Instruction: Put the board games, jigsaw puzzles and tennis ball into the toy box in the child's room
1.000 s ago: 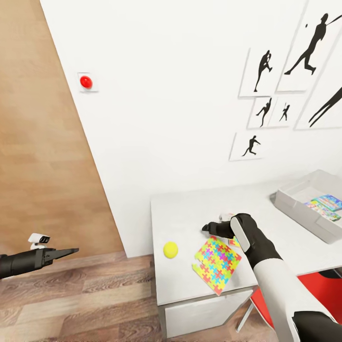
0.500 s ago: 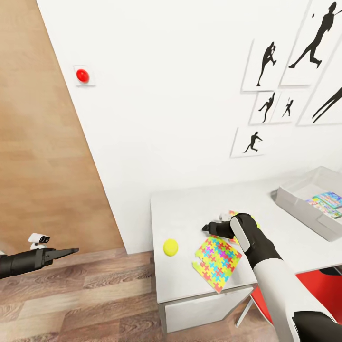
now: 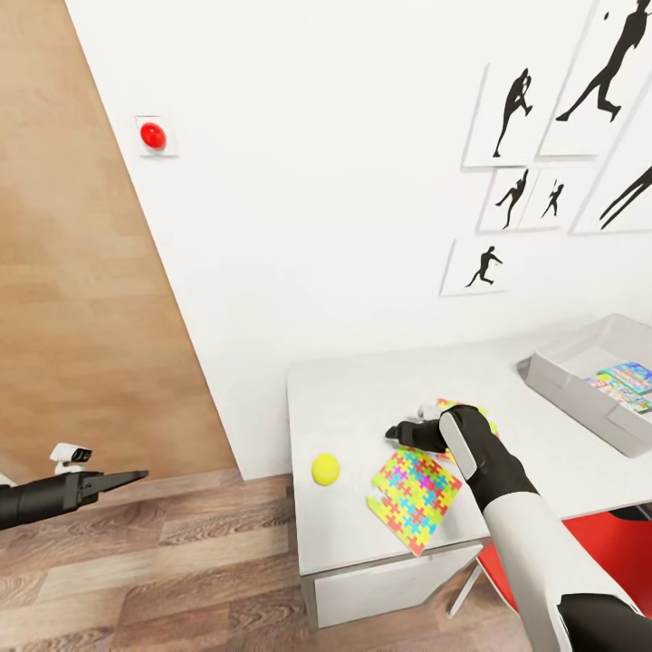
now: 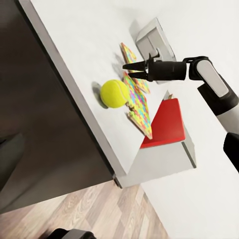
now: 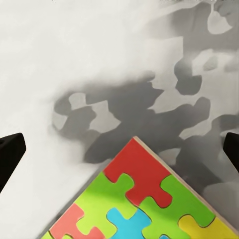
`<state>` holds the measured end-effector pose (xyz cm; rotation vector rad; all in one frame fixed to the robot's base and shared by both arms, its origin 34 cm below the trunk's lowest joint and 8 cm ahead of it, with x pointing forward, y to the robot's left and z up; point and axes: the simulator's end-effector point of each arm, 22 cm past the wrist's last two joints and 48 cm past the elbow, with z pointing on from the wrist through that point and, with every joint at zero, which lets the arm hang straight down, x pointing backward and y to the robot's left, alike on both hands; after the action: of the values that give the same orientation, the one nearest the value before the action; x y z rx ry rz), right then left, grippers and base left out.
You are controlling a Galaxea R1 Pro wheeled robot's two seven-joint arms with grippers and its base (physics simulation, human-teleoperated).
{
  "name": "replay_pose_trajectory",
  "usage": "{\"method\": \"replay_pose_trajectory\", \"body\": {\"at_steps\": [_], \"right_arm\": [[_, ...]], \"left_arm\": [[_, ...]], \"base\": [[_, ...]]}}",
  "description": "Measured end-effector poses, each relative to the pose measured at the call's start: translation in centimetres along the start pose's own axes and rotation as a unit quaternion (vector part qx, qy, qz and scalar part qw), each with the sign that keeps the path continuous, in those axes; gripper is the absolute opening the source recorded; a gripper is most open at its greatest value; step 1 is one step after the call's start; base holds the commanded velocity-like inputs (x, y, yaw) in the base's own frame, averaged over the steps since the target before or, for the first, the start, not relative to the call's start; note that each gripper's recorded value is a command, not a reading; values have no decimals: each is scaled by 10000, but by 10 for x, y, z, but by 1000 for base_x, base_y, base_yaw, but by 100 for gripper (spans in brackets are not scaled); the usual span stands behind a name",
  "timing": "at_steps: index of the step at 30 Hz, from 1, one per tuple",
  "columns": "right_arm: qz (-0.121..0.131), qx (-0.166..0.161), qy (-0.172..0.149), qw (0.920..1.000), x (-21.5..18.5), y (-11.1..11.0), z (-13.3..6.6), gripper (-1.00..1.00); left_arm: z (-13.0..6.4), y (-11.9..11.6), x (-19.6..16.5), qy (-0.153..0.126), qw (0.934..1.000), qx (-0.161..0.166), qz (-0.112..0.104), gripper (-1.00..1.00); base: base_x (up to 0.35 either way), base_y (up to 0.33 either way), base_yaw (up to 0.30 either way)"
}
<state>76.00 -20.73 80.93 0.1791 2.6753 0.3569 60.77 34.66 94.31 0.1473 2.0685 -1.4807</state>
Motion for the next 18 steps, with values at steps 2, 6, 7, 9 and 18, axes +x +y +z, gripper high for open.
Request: {"method": "replay_pose_trajectory", "body": {"at_steps": [2,6,7,9,18], "right_arm": [[-3,4,-3,10000,0,0,0,100],[-21,21,-4,10000,0,0,0,100],[-21,21,-5,10000,0,0,0,100],[9,-20,-6,10000,0,1,0,100],[30,-60,-4,10000,0,3,1,100]], "left_arm": [[-1,0,-1,-15,10000,-4,4,100],[-1,0,-2,-29,10000,-7,8,100],[-1,0,-2,-31,10000,-6,8,100],[-1,0,-2,-32,10000,-6,7,100],[-1,0,-2,-33,10000,-6,7,100]], "base": [[0,0,0],[-1,0,0],[-18,0,0],[-85,0,0],[-175,0,0]]}}
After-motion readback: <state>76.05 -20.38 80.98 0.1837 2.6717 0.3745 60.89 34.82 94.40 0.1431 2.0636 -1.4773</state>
